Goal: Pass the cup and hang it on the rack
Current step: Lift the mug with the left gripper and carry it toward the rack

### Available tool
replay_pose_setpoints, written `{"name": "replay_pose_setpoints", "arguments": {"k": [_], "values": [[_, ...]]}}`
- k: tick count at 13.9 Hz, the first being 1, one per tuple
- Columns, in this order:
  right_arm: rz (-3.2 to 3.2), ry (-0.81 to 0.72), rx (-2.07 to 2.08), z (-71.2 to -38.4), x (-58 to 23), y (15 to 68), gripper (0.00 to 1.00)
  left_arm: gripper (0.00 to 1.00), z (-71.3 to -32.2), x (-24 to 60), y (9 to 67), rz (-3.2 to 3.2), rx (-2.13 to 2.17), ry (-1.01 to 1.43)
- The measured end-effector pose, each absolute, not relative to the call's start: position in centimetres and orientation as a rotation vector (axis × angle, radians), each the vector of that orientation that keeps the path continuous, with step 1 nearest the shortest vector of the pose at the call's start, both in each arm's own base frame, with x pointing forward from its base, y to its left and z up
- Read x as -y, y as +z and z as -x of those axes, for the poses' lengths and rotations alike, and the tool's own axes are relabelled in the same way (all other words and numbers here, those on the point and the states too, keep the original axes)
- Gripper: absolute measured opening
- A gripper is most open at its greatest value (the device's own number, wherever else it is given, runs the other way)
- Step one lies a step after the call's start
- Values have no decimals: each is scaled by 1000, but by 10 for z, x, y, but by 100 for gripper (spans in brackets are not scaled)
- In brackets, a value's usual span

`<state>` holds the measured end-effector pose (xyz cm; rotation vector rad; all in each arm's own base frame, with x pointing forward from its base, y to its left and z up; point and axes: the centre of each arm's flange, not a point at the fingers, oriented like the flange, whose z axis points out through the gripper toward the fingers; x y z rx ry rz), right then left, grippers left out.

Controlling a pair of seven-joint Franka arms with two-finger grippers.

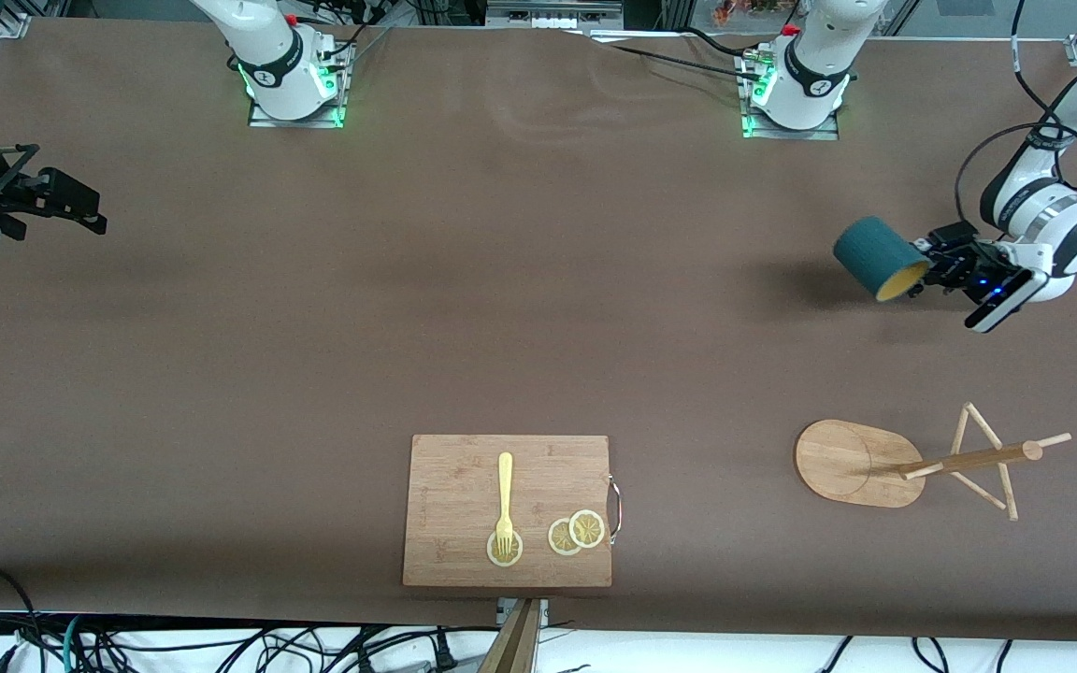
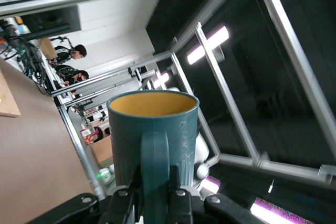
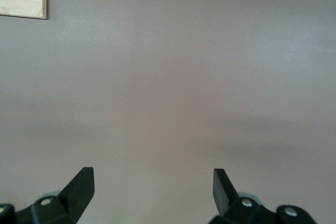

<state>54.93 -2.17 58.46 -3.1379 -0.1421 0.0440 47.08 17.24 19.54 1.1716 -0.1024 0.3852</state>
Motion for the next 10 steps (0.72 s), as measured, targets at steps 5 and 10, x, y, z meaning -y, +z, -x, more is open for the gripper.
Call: {"name": "replay_pose_setpoints", "arguments": {"k": [5,10], "values": [[3138,44,142,-549,22,585,100,21,-497,-193,214,-1136,-136,161],[3138,44,142,-549,22,585,100,21,-520,-205,213,-1026,-323,6]]}}
